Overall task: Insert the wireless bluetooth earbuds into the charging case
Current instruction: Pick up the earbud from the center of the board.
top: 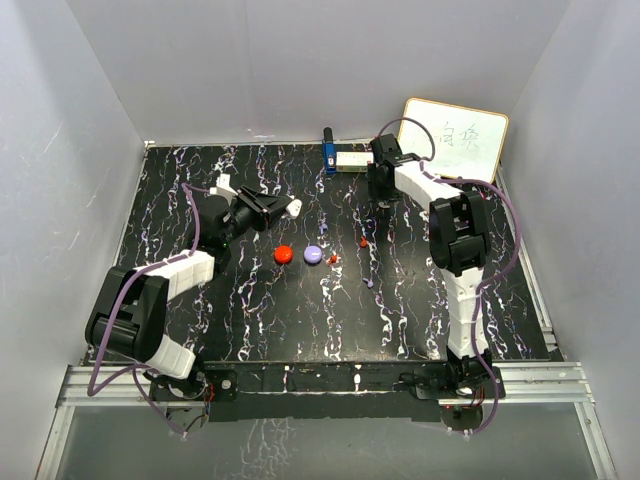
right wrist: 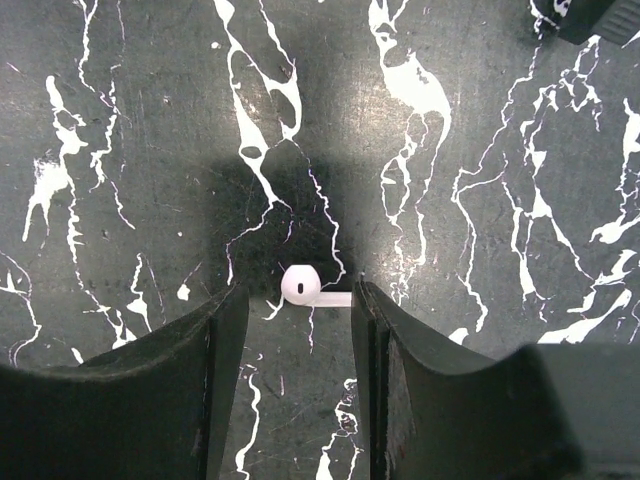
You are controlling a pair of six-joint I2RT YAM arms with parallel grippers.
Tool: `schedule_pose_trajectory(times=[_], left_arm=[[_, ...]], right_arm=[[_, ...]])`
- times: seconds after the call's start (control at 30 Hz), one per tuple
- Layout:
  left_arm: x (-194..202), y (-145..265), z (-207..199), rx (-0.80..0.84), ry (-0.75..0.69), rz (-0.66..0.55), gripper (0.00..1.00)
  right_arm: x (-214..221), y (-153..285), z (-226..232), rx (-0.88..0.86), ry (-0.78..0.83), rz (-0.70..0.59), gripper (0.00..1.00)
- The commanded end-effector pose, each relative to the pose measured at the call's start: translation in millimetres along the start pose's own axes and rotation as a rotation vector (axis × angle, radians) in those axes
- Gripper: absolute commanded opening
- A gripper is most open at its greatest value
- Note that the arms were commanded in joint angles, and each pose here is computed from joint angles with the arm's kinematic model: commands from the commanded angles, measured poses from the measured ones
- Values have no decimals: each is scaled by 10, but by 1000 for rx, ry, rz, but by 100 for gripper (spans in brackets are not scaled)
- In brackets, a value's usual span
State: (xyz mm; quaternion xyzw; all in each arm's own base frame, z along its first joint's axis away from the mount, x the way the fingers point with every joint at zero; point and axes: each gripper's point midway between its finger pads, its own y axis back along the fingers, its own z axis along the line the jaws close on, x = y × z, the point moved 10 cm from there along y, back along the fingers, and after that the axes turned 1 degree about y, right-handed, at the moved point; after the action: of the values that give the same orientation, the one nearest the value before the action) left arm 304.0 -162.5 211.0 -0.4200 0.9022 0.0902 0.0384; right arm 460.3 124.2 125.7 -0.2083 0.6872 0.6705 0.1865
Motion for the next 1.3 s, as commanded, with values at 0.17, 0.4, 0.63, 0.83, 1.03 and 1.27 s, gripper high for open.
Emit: schedule_pose_trajectory(times=[0.17, 0.4, 0.63, 0.83, 1.03, 1.27], left_arm=[[-3, 91, -126, 49, -26, -4, 0], [-2, 91, -125, 48, -25, -4, 0], [0, 92, -119, 46, -25, -5, 0], [2, 98, -117, 46, -25, -4, 0], [9, 102, -111, 45, -24, -2, 0], [5, 104, -115, 46, -24, -4, 0]], right_arm=[[-102, -44, 70, -22, 6, -39, 43], [-53, -86, 83, -28, 4, -24, 39], [19, -102, 79, -28, -10, -5, 35], [116, -131, 67, -14, -25, 21, 31], [153, -143, 58, 1, -42, 30, 26], [159, -144, 46, 17, -49, 33, 14]])
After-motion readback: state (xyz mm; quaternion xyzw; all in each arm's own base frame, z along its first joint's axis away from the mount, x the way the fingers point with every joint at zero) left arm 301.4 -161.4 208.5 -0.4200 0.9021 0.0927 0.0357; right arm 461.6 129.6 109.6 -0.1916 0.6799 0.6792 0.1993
